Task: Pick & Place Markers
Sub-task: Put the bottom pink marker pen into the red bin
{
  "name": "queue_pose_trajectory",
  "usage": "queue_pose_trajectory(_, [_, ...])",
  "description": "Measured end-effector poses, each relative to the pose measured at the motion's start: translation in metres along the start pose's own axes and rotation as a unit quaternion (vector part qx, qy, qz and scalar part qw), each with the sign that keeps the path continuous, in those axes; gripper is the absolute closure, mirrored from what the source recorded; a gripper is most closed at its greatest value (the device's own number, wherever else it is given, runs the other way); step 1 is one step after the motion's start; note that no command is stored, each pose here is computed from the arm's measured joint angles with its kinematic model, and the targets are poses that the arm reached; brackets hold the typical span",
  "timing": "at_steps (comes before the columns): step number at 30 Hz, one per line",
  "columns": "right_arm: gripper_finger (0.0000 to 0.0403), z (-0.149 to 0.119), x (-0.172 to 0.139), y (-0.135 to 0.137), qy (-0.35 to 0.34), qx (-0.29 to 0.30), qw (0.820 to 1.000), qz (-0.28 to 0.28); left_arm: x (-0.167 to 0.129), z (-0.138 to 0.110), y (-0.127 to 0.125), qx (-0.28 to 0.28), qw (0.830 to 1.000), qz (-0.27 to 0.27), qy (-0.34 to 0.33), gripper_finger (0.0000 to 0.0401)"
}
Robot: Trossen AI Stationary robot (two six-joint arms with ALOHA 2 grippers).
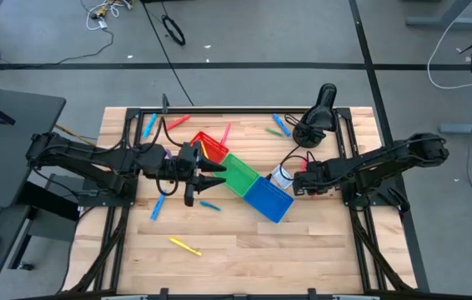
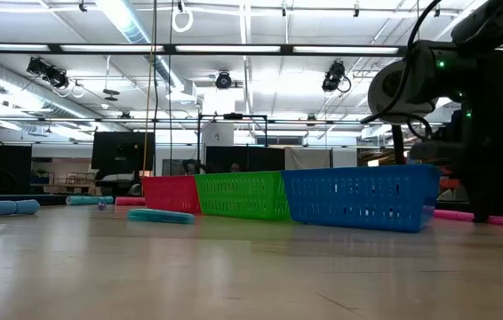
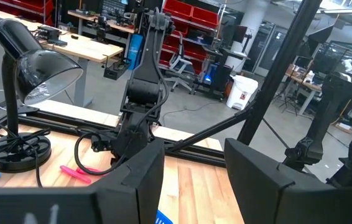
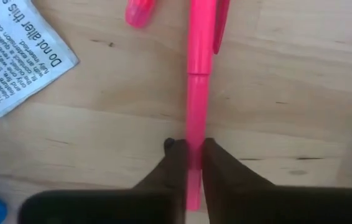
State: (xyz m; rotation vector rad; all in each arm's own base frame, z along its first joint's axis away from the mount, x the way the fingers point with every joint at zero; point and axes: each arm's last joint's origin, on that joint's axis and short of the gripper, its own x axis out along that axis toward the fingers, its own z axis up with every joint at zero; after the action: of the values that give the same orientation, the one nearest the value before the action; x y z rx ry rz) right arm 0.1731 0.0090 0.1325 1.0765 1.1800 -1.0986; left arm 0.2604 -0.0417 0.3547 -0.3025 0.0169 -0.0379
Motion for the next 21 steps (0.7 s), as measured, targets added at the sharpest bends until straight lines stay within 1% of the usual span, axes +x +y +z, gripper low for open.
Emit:
queue_pose_trajectory(3, [0.0393,0.0,0.0,0.0,0.0,0.006,1.0,0.001,0.0,0.0,0.0,0.0,1.0,0.0,0.0,0.0227])
queue_pose_trajectory(10, [0.039,0.0,-0.006,0.001,0.008,0.011,1.0,0.011,0.0,0.0,0.0,0.0,1.0,0.0,0.0,0.0227])
queue_pose_trajectory(13, [0.0391,0.001,-0.017,0.005,0.011,0.006,1.0,0.028,0.0,0.0,0.0,0.001,1.0,0.0,0.0,0.0227])
queue_pose_trajectory(15, [0.0392,0.001,-0.025,0.006,0.005,0.001,1.0,0.024,0.0,0.0,0.0,0.001,1.0,0.001,0.0,0.0227])
queue_pose_trajectory(17, [0.0392,0.001,-0.038,0.008,-0.007,-0.002,1.0,0.026,0.0,0.0,0.001,0.001,1.0,0.003,-0.001,0.0227])
queue_pose_trajectory(19, [0.0392,0.001,-0.051,0.009,-0.021,-0.006,1.0,0.016,0.0,0.0,0.001,0.001,1.0,0.003,-0.001,0.0227])
queue_pose_trajectory(21, [0.0392,0.001,-0.064,0.011,-0.037,-0.019,0.999,0.012,0.0,0.0,0.001,0.001,1.0,0.003,-0.001,0.0227])
